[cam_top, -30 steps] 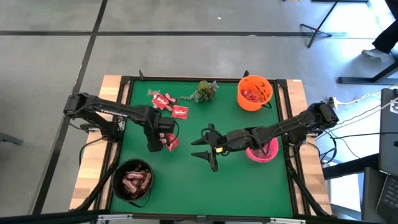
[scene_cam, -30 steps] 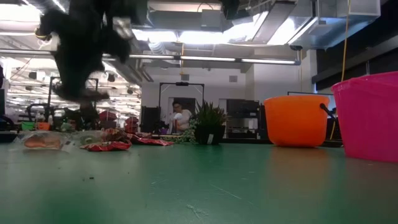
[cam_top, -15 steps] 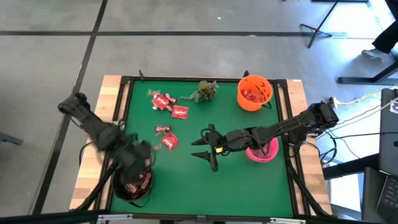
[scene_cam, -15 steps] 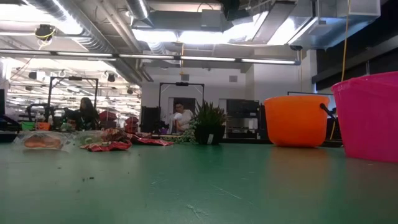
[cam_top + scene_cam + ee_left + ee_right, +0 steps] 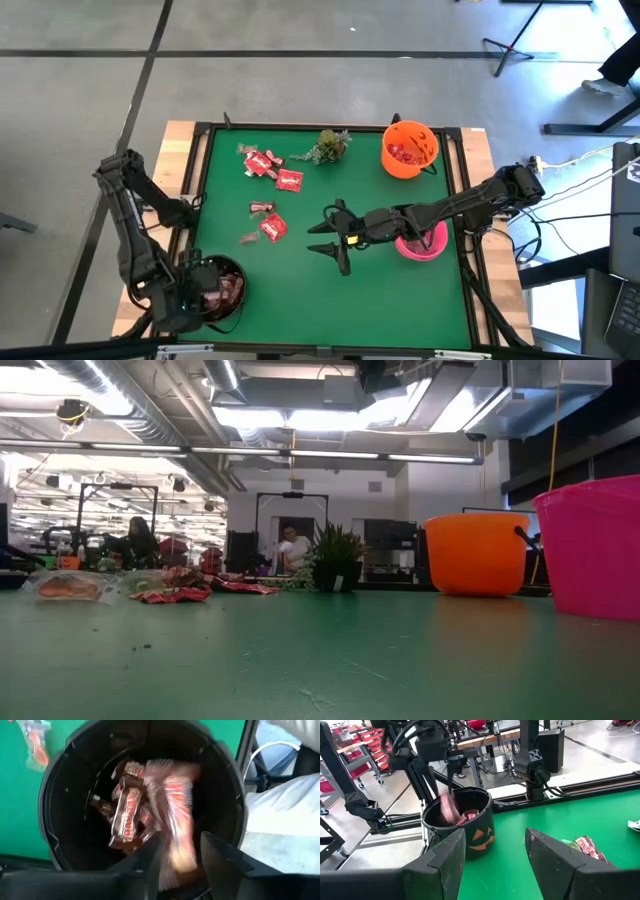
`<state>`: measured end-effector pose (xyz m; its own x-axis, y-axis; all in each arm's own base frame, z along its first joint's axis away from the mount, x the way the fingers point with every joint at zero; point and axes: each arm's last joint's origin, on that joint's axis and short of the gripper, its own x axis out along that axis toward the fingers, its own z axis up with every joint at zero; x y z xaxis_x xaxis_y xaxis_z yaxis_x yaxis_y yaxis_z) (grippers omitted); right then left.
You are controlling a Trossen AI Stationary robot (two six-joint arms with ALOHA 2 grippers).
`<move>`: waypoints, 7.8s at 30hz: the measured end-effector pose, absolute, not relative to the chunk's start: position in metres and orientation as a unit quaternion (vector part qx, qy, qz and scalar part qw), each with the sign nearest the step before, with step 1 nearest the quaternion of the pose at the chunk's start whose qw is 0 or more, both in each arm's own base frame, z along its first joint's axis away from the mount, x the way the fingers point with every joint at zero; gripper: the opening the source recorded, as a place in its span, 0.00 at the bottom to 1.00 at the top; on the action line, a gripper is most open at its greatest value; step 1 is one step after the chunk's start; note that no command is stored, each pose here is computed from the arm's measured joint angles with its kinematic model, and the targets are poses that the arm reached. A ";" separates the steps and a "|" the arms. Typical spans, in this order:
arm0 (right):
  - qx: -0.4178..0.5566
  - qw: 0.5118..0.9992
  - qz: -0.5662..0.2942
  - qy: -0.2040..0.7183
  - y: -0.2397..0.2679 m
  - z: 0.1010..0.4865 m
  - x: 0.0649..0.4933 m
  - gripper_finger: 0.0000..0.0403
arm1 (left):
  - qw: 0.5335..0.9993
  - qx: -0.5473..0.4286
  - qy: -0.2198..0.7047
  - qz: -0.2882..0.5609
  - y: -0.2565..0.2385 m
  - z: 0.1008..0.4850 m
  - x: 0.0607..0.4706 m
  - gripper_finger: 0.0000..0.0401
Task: Sort candy
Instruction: Put the brown chocolate bar into the black bucket, then put the orange candy into the pink bucket, then put the red candy into the orange bucket
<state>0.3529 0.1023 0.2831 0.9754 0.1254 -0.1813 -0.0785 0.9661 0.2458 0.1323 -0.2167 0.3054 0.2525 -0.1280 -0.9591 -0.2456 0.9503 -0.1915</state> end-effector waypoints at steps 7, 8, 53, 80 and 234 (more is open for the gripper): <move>0.119 0.987 0.051 0.099 0.102 0.283 0.353 0.51 | 0.773 -0.126 0.619 0.058 -0.204 0.303 0.138 0.51; 0.119 0.987 0.051 0.099 0.102 0.283 0.353 0.51 | 0.772 -0.121 0.620 0.060 -0.200 0.305 0.139 0.53; 0.113 0.985 0.053 0.117 0.102 0.280 0.352 0.51 | 0.755 -0.115 0.637 0.104 -0.031 0.168 0.209 0.56; 0.112 0.985 0.052 0.122 0.102 0.278 0.352 0.51 | 0.735 -0.063 0.669 0.095 -0.028 0.153 0.225 0.17; 0.118 0.970 -0.092 0.193 0.030 0.214 0.394 0.51 | 0.952 -0.039 0.248 0.178 -0.104 0.299 0.160 0.34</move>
